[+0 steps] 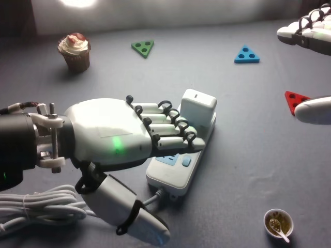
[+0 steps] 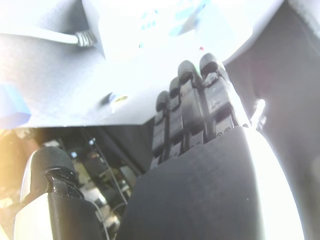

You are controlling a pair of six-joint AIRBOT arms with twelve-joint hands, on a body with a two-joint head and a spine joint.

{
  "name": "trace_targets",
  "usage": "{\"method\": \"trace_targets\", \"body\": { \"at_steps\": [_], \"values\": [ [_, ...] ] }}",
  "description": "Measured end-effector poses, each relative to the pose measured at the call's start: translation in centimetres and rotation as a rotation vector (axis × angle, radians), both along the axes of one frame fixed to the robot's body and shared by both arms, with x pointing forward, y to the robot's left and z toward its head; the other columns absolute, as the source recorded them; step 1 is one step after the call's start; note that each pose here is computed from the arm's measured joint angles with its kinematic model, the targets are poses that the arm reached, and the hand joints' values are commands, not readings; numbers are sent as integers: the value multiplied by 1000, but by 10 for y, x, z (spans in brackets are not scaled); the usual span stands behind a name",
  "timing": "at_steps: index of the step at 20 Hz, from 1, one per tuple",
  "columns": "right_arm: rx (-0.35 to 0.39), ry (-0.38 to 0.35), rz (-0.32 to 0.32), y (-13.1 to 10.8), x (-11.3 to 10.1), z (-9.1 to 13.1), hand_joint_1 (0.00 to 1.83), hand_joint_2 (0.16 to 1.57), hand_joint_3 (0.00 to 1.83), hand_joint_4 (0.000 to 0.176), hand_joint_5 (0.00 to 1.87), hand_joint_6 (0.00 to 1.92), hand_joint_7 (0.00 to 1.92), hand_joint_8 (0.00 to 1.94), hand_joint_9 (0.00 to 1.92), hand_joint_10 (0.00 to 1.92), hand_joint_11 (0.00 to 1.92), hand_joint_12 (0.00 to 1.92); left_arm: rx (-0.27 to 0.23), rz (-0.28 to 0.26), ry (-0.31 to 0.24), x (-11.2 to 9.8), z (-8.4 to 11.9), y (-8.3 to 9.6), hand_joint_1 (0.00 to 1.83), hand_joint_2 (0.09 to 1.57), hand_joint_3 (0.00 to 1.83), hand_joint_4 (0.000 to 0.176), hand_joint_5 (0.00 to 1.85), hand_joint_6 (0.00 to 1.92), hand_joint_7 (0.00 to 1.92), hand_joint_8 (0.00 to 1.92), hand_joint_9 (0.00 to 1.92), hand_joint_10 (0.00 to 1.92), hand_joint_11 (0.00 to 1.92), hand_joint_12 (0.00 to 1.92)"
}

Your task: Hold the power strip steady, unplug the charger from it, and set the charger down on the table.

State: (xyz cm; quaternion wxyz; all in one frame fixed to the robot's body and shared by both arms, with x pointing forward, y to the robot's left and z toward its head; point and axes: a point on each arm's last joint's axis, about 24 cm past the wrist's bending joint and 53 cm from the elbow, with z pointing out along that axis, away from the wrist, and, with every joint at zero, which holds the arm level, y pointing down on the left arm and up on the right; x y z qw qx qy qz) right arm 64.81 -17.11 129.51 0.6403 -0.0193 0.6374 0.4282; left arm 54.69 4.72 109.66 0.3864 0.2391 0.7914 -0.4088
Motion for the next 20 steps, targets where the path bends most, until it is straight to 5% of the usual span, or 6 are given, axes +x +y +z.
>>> {"method": "trace_targets", "body": {
  "at_steps": [20],
  "values": [
    [0, -8, -10, -4, 3, 2, 0, 943, 4, 0, 91, 4, 132, 6, 129, 7, 86, 77, 108, 0, -22, 2, -26, -7, 0, 879, 5, 0, 46, 1, 75, 0, 73, 1, 64, 127]
  ]
}}
